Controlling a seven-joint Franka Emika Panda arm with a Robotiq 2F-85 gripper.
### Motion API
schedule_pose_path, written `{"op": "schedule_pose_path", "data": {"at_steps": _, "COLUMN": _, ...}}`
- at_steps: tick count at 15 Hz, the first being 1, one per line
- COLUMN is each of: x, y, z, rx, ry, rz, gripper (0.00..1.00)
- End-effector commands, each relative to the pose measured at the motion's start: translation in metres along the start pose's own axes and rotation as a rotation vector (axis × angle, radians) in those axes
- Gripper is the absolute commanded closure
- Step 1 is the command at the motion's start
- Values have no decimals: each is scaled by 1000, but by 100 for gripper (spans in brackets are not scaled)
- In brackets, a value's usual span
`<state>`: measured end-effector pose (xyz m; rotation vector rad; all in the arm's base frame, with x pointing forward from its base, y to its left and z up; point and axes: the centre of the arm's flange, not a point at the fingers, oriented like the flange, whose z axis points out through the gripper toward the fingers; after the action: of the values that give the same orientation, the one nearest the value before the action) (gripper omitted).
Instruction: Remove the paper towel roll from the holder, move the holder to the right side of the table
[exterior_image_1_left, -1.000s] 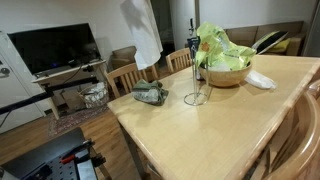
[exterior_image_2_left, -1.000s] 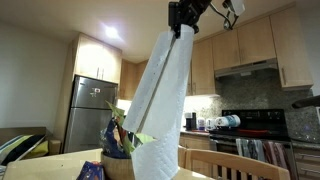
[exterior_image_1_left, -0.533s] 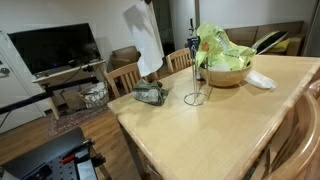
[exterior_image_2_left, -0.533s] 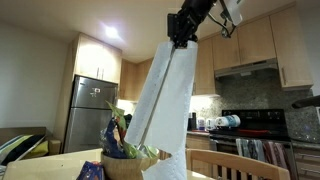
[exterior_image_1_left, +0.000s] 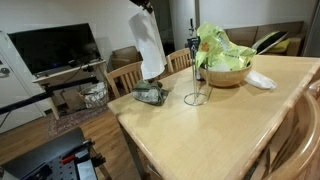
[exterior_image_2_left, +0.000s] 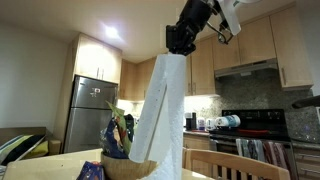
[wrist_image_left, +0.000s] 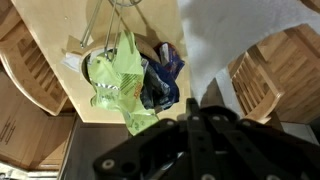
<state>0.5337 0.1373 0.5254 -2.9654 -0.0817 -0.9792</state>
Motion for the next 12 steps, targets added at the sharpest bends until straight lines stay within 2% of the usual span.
{"op": "schedule_pose_path", "data": {"at_steps": 1, "x": -6, "y": -8, "z": 24, "rx": -20, "ry": 26, "rz": -32, "gripper": 100}}
{"op": "schedule_pose_path", "data": {"at_steps": 12, "x": -18, "y": -24, "z": 91, "rx": -56, "ry": 37, "rz": -143, "gripper": 100}}
